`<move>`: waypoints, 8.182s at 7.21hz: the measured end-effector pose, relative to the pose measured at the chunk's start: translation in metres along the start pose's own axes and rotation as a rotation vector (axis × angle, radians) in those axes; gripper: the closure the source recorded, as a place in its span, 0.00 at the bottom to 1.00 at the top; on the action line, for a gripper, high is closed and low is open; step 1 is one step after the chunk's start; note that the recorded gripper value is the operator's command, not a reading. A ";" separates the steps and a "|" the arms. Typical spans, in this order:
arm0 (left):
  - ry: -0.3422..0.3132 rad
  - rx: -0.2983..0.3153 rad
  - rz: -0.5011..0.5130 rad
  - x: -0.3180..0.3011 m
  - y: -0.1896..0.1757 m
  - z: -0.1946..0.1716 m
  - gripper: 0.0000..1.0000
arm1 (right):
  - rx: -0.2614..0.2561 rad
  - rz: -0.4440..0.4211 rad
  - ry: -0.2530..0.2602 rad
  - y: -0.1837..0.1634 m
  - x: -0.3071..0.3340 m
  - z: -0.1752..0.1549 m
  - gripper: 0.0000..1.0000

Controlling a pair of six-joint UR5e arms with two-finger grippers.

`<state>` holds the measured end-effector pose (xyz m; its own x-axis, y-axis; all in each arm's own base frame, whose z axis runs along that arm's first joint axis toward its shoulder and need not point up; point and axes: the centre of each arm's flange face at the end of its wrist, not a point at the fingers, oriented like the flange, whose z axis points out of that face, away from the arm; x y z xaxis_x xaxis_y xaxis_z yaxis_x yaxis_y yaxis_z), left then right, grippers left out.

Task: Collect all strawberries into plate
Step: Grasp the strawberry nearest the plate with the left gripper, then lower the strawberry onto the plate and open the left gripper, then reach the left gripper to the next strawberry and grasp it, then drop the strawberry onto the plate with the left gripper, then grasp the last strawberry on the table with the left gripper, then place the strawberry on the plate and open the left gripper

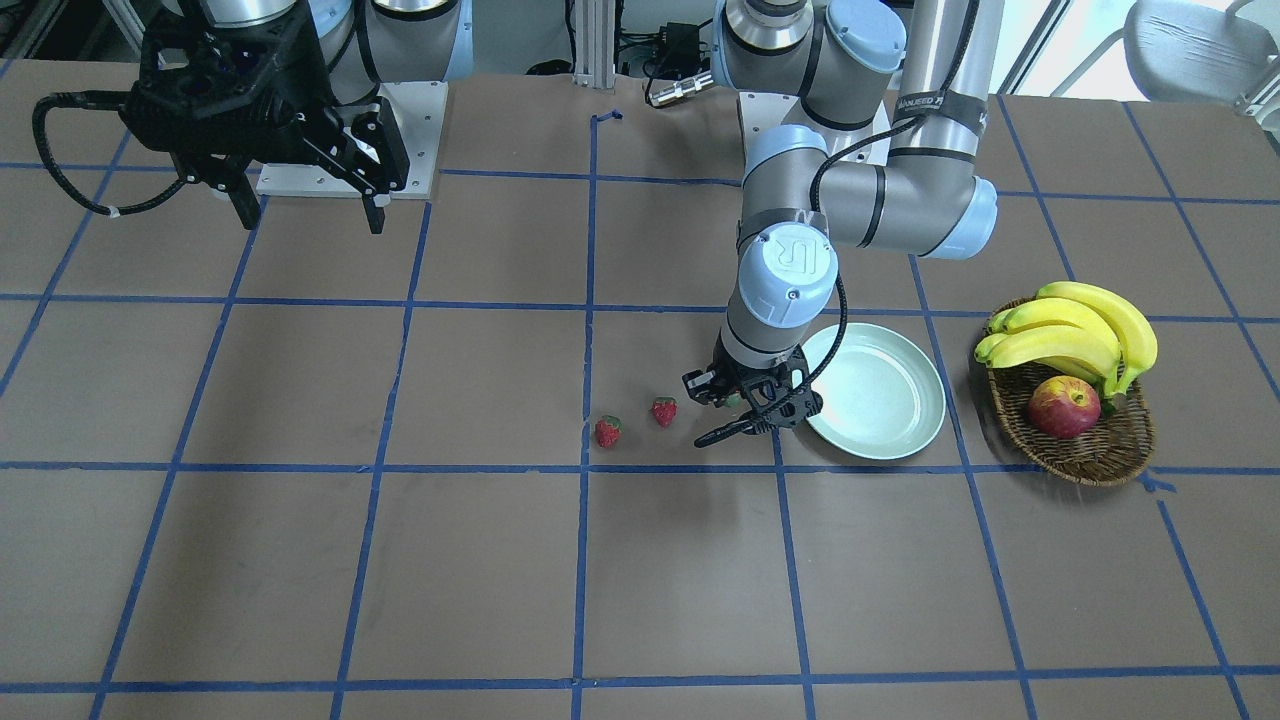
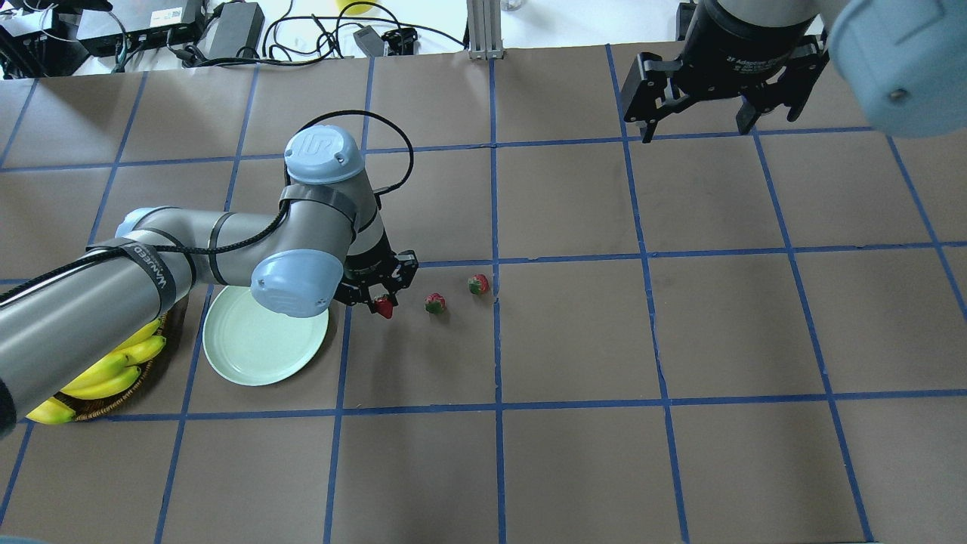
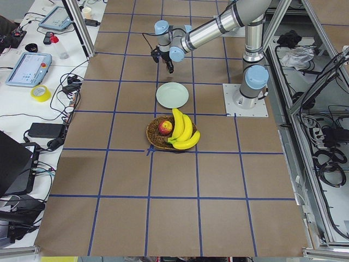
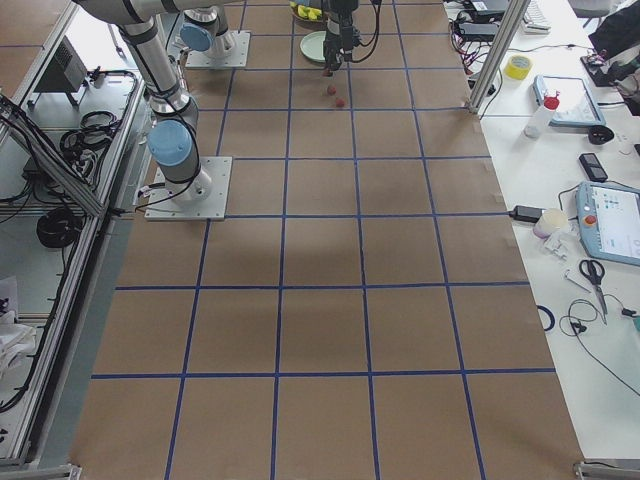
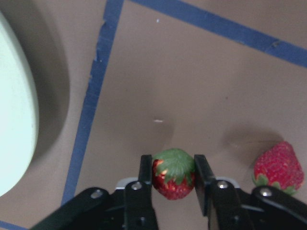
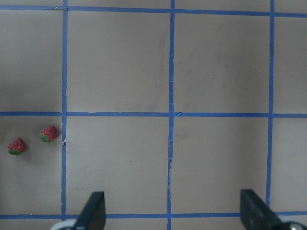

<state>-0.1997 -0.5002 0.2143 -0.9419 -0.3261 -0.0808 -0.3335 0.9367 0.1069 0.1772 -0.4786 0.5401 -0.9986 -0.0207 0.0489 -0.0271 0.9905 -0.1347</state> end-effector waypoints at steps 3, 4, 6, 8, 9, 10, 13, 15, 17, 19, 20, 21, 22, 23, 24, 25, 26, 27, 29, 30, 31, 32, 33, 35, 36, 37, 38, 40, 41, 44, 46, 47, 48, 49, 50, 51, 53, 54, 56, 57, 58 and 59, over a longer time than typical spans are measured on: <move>-0.116 -0.045 -0.078 -0.069 -0.042 -0.012 1.00 | 0.002 -0.001 -0.003 0.001 -0.001 -0.001 0.00; -0.148 -0.055 -0.087 -0.087 -0.051 -0.008 1.00 | 0.002 -0.001 -0.002 0.001 -0.001 -0.001 0.00; -0.237 -0.066 -0.094 -0.118 -0.063 0.005 0.95 | 0.003 -0.002 -0.003 0.001 -0.001 -0.002 0.00; -0.267 -0.092 -0.100 -0.129 -0.061 0.019 0.00 | 0.003 -0.002 -0.003 0.001 -0.001 -0.002 0.00; -0.276 -0.095 -0.100 -0.131 -0.061 0.021 0.00 | 0.003 -0.002 -0.003 0.001 -0.001 -0.002 0.00; -0.274 -0.087 -0.101 -0.130 -0.060 0.018 0.00 | 0.002 -0.003 -0.003 0.001 -0.001 -0.002 0.00; -0.142 -0.049 -0.080 -0.091 -0.042 -0.008 0.00 | 0.003 -0.001 -0.002 0.001 -0.001 -0.002 0.00; -0.024 -0.044 -0.124 -0.051 -0.024 -0.013 0.00 | 0.006 -0.001 -0.003 0.000 -0.001 -0.002 0.00; 0.068 -0.028 -0.189 -0.013 -0.010 -0.010 0.00 | 0.009 -0.001 -0.005 0.000 -0.001 -0.002 0.00; 0.143 -0.068 -0.238 0.012 -0.001 0.000 0.00 | 0.016 0.001 -0.007 -0.002 -0.001 -0.002 0.00; 0.166 -0.093 -0.255 0.019 0.000 0.008 0.03 | 0.020 0.002 -0.006 -0.003 -0.001 -0.002 0.00; 0.169 -0.112 -0.265 0.024 0.001 0.016 0.15 | 0.022 0.003 -0.006 -0.003 -0.001 -0.002 0.00; 0.163 -0.126 -0.268 0.031 0.005 0.025 0.29 | 0.023 0.003 -0.006 -0.003 -0.001 -0.002 0.00; 0.156 -0.139 -0.267 0.036 0.008 0.032 0.57 | 0.022 0.003 -0.006 -0.003 -0.001 -0.002 0.00; 0.154 -0.144 -0.265 0.038 0.008 0.036 0.69 | 0.022 0.002 -0.006 -0.003 -0.001 -0.002 0.00; 0.161 -0.149 -0.266 0.040 0.008 0.038 0.89 | 0.023 0.002 -0.007 -0.002 -0.002 -0.002 0.00; 0.172 -0.155 -0.266 0.042 0.007 0.040 1.00 | 0.023 0.002 -0.007 -0.002 -0.002 -0.002 0.00; 0.180 -0.159 -0.262 0.043 0.007 0.040 1.00 | 0.023 0.002 -0.007 -0.002 -0.002 -0.002 0.00; 0.151 -0.104 -0.243 0.038 0.002 0.029 1.00 | 0.025 0.002 -0.005 -0.002 -0.002 -0.003 0.00; 0.109 -0.042 -0.230 0.030 -0.006 0.013 1.00 | 0.026 0.002 -0.006 -0.002 -0.002 -0.004 0.00; 0.055 0.009 -0.211 0.018 -0.019 -0.010 1.00 | 0.026 0.002 -0.005 -0.002 -0.001 -0.004 0.00; -0.029 0.040 -0.194 0.000 -0.033 -0.031 1.00 | 0.028 0.003 -0.003 -0.002 -0.001 -0.005 0.00; -0.126 0.052 -0.186 -0.029 -0.047 -0.045 1.00 | 0.030 0.003 0.000 -0.002 -0.001 -0.006 0.00; -0.203 0.000 -0.162 -0.094 -0.071 -0.044 0.99 | 0.030 0.004 0.000 -0.002 -0.001 -0.006 0.00; -0.210 -0.047 -0.154 -0.122 -0.075 -0.031 0.86 | 0.029 0.004 0.000 -0.002 -0.001 -0.006 0.00; -0.215 -0.085 -0.138 -0.140 -0.074 -0.018 0.01 | 0.029 0.003 -0.001 -0.002 -0.001 -0.006 0.00; -0.219 -0.111 -0.124 -0.148 -0.070 -0.008 0.00 | 0.029 0.003 -0.001 -0.002 -0.001 -0.006 0.00; -0.211 -0.111 -0.102 -0.142 -0.064 -0.008 0.00 | 0.028 0.003 -0.003 -0.002 -0.001 -0.006 0.00; -0.192 -0.092 -0.087 -0.128 -0.062 -0.016 0.00 | 0.027 0.003 -0.004 -0.002 -0.001 -0.006 0.00; -0.003 -0.060 -0.191 -0.036 -0.038 -0.050 0.00 | 0.026 0.003 -0.004 -0.002 -0.001 -0.005 0.00; 0.166 -0.044 -0.257 0.022 -0.022 -0.059 0.00 | 0.024 0.003 -0.005 -0.003 -0.001 -0.004 0.00; 0.221 -0.041 -0.242 0.046 -0.014 -0.054 0.00 | 0.024 0.003 -0.005 -0.003 -0.002 -0.003 0.00; 0.231 -0.056 -0.233 0.065 -0.005 -0.041 0.00 | 0.024 0.003 -0.005 -0.003 -0.002 -0.003 0.00; 0.222 -0.076 -0.228 0.083 0.005 -0.025 0.00 | 0.023 0.003 -0.005 -0.003 -0.002 -0.003 0.00; 0.213 -0.087 -0.216 0.097 0.012 -0.010 0.05 | 0.023 0.003 -0.005 -0.003 -0.002 -0.003 0.00; 0.208 -0.091 -0.205 0.107 0.015 0.003 0.12 | 0.024 0.002 -0.005 -0.003 -0.002 -0.003 0.00; 0.193 -0.103 -0.194 0.116 0.017 0.021 0.73 | 0.024 0.003 -0.005 -0.003 -0.002 -0.004 0.00; 0.186 -0.111 -0.194 0.118 0.017 0.028 1.00 | 0.024 0.002 -0.005 -0.003 -0.002 -0.004 0.00; 0.183 -0.111 -0.186 0.119 0.016 0.031 1.00 | 0.024 0.002 -0.005 -0.003 -0.002 -0.004 0.00; 0.186 -0.101 -0.172 0.119 0.015 0.027 1.00 | 0.025 0.002 -0.005 -0.003 -0.002 -0.004 0.00; 0.191 -0.075 -0.145 0.117 0.012 0.015 1.00 | 0.025 0.002 -0.005 -0.003 -0.002 -0.004 0.00; 0.176 -0.032 -0.118 0.111 0.008 0.000 1.00 | 0.025 0.003 -0.005 -0.003 -0.002 -0.004 0.00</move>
<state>-0.3068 -0.5289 0.2061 -0.8880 -0.4529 0.0794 -0.4401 0.8872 0.1384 0.1790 -0.4808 0.5445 -0.9989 -0.0188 0.0438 -0.0255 0.9869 -0.1596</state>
